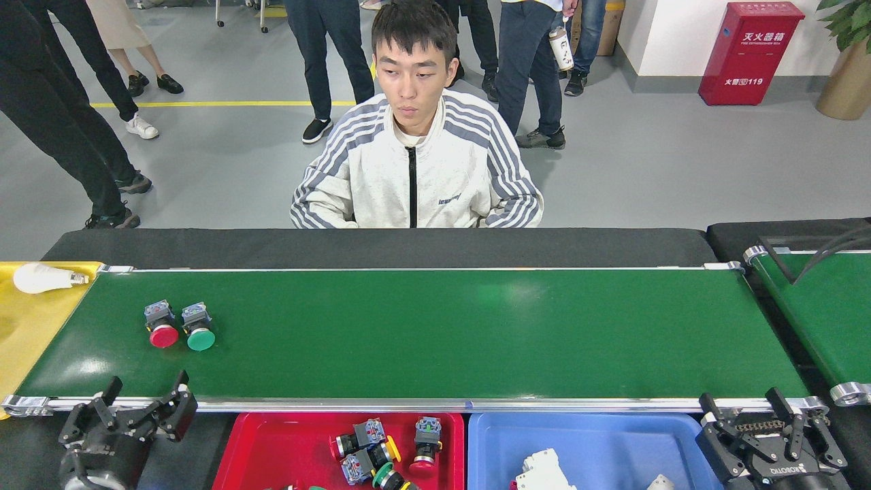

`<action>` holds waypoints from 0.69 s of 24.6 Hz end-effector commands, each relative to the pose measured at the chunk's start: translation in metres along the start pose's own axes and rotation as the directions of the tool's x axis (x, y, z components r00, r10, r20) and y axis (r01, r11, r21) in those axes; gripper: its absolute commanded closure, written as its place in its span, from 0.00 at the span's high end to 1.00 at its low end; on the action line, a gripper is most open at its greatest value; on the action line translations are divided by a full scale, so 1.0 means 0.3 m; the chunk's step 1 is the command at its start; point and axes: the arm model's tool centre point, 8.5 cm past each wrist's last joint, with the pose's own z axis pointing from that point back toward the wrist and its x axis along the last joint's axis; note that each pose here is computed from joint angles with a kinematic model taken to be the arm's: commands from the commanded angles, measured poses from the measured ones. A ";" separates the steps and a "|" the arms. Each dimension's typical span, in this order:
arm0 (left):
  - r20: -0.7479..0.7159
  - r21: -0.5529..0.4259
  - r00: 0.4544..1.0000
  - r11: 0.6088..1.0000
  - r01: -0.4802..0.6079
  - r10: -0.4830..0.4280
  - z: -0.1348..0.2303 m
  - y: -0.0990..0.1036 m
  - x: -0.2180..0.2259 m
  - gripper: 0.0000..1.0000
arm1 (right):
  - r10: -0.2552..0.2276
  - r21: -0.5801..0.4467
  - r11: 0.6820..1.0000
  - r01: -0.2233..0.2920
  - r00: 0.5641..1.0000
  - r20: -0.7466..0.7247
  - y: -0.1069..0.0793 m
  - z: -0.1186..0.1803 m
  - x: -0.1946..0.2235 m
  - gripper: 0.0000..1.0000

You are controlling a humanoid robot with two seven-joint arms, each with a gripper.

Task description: Pick switch part from conveyor to tray

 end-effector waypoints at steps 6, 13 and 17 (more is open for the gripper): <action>-0.131 -0.001 0.991 1.000 0.012 -0.012 -0.099 0.026 -0.196 0.99 | 0.008 -0.022 1.000 -0.007 0.999 0.040 -0.025 -0.010 0.013 1.00; -0.163 -0.046 0.986 0.998 -0.038 0.030 -0.161 0.015 -0.228 0.98 | 0.010 -0.026 1.000 -0.009 0.998 0.056 -0.031 -0.018 0.015 1.00; -0.265 -0.042 0.963 0.998 -0.053 0.040 -0.213 0.035 -0.309 0.95 | 0.006 -0.034 0.999 -0.003 0.996 0.094 -0.036 -0.061 0.052 1.00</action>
